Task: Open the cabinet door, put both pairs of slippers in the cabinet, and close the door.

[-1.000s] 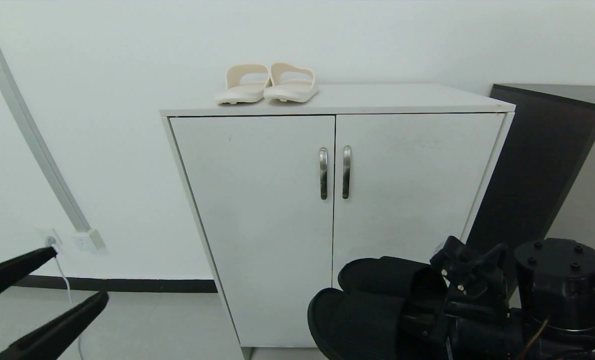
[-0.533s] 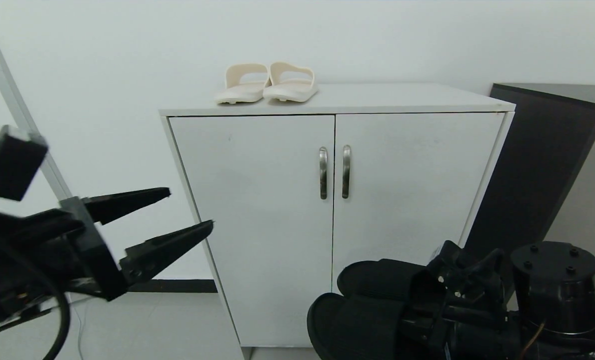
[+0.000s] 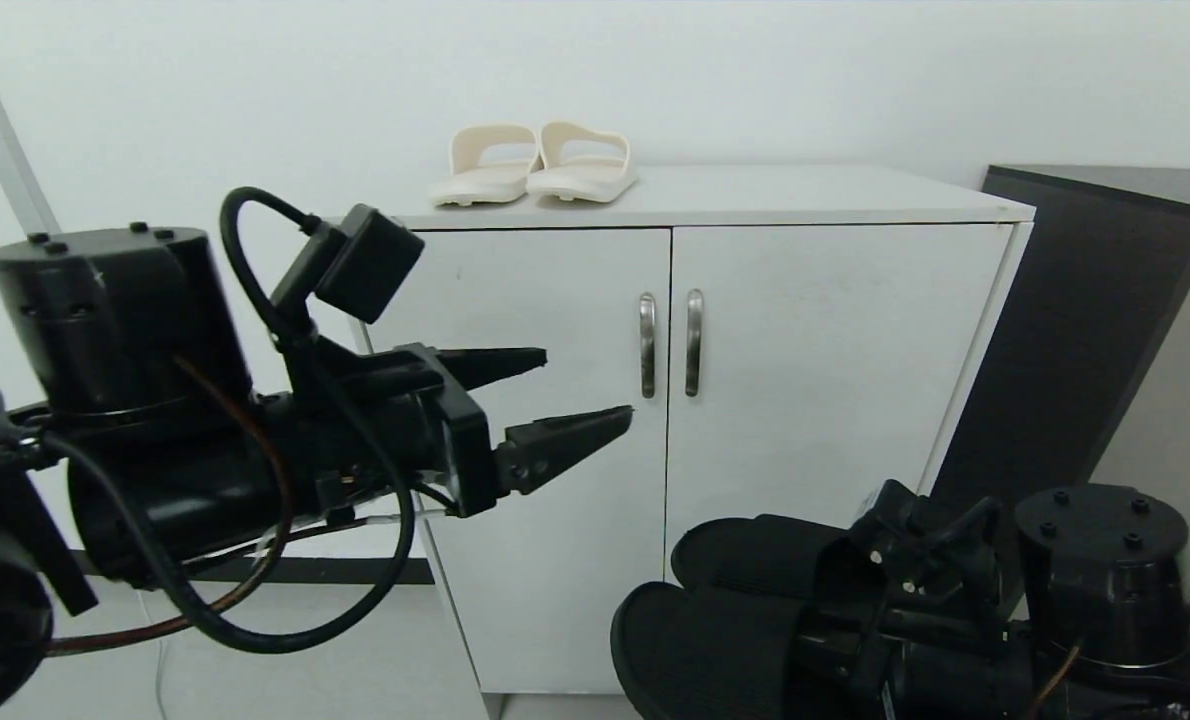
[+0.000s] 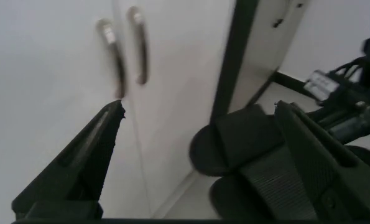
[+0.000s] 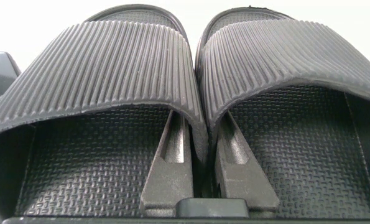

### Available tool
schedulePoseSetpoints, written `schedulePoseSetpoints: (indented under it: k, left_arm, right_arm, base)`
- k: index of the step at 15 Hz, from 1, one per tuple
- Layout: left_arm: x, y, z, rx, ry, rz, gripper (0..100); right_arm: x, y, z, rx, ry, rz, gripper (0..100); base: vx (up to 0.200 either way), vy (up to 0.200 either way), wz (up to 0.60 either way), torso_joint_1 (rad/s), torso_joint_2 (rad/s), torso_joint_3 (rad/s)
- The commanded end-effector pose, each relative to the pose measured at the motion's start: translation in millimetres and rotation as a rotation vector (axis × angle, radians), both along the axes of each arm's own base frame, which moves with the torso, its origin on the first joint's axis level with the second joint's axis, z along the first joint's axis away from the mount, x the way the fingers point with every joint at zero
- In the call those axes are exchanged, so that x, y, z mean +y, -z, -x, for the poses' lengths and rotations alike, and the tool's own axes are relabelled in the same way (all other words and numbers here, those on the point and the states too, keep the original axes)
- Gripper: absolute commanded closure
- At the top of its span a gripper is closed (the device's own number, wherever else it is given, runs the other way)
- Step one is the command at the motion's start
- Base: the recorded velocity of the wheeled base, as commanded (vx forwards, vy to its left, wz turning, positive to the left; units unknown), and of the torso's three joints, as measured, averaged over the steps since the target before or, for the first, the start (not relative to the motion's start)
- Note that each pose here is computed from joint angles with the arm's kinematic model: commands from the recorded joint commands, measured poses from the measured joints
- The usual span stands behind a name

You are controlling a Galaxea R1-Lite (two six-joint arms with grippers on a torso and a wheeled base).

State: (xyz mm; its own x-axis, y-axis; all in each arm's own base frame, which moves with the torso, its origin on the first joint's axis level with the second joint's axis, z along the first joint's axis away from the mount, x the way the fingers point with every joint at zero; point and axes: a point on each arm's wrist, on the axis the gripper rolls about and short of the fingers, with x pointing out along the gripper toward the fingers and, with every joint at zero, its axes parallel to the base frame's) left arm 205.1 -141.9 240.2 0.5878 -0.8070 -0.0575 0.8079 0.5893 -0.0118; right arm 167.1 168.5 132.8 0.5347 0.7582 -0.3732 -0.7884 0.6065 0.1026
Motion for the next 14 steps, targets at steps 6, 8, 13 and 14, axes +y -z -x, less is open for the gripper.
schedulePoseSetpoints:
  k: [6,8,13,14]
  left_arm:
    - [-79.8,-0.6,-41,0.083,0.155,0.052,0]
    - [-89.7,-7.6,-50,0.134,0.204,0.083,0]
    - [-93.8,-16.3,-57,0.265,0.248,0.171,0]
    - [-92.1,-15.7,-58,0.267,0.234,0.171,0]
  right_arm:
    - [-1,1,-1,0.005,0.004,0.002,100]
    - [-1,1,-1,0.006,0.004,0.001,100]
    - [0,2,-1,0.01,0.004,0.006,100]
    - [0,3,-2,0.01,0.003,0.008,100]
  base:
    - [0.0,0.0,0.0,0.0,0.0,0.0]
    - [0.0,0.0,0.0,0.0,0.0,0.0]
    - [0.0,0.0,0.0,0.0,0.0,0.0]
    - [0.0,0.0,0.0,0.0,0.0,0.0]
